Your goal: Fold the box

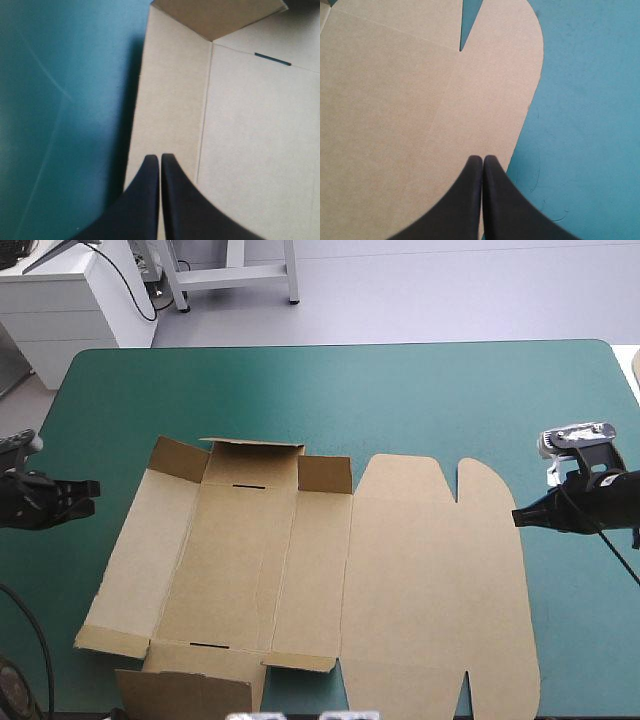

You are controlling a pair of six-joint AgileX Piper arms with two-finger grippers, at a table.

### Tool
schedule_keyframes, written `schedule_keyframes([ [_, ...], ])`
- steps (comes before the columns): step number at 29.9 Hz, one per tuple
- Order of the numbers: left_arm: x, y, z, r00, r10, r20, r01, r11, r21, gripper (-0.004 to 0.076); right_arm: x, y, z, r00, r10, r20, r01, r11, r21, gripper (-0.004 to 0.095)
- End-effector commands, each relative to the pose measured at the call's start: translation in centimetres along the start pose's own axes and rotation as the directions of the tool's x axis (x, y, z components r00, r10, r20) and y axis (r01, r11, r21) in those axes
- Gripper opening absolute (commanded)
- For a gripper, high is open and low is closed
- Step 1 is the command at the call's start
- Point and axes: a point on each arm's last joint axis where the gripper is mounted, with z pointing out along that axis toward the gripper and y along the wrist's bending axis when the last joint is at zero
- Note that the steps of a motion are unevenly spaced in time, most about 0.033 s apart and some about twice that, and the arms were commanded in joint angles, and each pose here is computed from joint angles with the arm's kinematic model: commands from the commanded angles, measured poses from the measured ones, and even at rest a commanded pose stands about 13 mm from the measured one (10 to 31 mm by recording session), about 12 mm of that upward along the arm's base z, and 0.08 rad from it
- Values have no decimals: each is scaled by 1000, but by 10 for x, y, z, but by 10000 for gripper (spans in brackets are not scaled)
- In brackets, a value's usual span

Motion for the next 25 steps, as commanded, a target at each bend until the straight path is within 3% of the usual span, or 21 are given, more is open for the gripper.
schedule_keyframes([
  [1, 3, 12, -21, 998, -43, 37, 41, 997, 60, -7, -6, 3, -13, 996, -11, 86, 10, 1000, 12, -16],
  [8, 27, 32, -8, 995, -44, -85, 42, 999, -30, -7, -9, 3, -14, 992, -10, 123, 9, 1000, 7, -16],
  [17, 54, 32, 19, 986, 24, -165, -11, 997, 82, 20, -10, 3, -14, 991, -27, 127, 26, 1000, 5, -16],
  [20, 55, 32, 20, 985, 23, -171, -10, 997, 81, 143, -10, 3, -14, 991, -29, 127, 28, 1000, 6, -16],
  [24, 56, 32, 21, 985, -14, -170, 28, 996, 85, 430, -10, 3, -14, 991, -29, 127, 28, 1000, 6, -16],
  [25, 55, 32, 21, 986, -27, -162, 40, 996, 78, 466, -10, 3, -14, 991, -29, 127, 28, 1000, 6, -16],
])
